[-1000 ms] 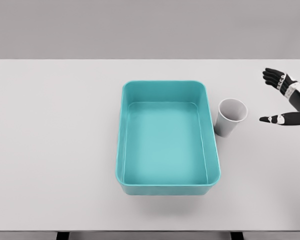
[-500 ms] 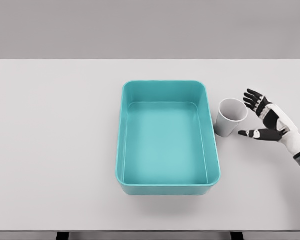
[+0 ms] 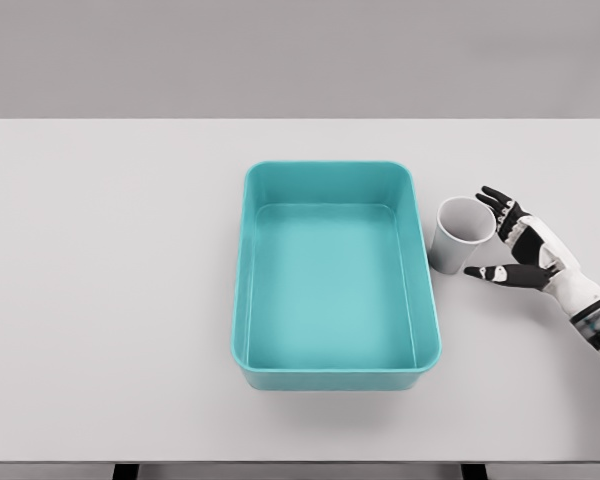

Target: Put the paper cup into the basket with your right arm

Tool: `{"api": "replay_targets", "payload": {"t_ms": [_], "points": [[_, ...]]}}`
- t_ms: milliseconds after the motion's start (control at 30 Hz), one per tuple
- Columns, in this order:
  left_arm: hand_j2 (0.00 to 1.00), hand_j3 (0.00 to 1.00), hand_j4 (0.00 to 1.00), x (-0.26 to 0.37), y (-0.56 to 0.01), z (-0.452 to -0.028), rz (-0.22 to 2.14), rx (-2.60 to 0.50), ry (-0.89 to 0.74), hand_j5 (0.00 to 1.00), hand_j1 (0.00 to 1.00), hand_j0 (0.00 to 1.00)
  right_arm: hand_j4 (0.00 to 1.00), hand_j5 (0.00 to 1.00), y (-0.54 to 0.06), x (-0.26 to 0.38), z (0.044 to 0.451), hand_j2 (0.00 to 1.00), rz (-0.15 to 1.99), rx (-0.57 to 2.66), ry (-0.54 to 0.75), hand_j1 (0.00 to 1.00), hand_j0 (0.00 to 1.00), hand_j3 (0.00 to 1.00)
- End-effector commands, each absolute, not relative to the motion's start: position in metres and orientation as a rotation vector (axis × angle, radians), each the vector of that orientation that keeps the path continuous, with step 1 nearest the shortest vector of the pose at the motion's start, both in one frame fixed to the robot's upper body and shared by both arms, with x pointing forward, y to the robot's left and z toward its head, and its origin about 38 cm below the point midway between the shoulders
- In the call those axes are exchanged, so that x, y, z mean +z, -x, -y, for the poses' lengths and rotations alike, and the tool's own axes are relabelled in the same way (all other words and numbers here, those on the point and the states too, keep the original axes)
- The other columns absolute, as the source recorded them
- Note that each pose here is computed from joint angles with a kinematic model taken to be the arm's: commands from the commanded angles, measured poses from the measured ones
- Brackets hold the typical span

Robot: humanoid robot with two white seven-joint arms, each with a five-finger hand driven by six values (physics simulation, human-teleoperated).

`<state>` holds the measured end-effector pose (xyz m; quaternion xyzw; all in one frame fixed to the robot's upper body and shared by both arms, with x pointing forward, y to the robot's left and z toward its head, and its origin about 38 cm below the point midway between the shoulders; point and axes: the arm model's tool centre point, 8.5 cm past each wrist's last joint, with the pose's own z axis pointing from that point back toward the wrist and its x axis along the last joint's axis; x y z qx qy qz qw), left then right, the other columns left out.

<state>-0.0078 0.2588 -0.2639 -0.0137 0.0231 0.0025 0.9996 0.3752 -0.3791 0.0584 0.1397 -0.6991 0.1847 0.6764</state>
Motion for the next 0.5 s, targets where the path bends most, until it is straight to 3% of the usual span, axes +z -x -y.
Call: {"api": "replay_targets", "payload": {"t_ms": [0, 467], "points": [[1.00, 1.00, 1.00, -0.264, 0.008, -0.259, -0.046, 0.004, 0.028, 1.00, 1.00, 1.00, 1.00, 1.00, -0.376, 0.059, 0.377, 1.00, 1.574, 0.408, -0.324, 1.00, 1.00, 1.00], [1.00, 1.00, 1.00, -0.264, 0.008, -0.259, -0.046, 0.006, 0.028, 1.00, 1.00, 1.00, 1.00, 1.00, -0.381, 0.055, 0.362, 1.00, 1.571, 0.412, -0.357, 1.00, 1.00, 1.00]]}}
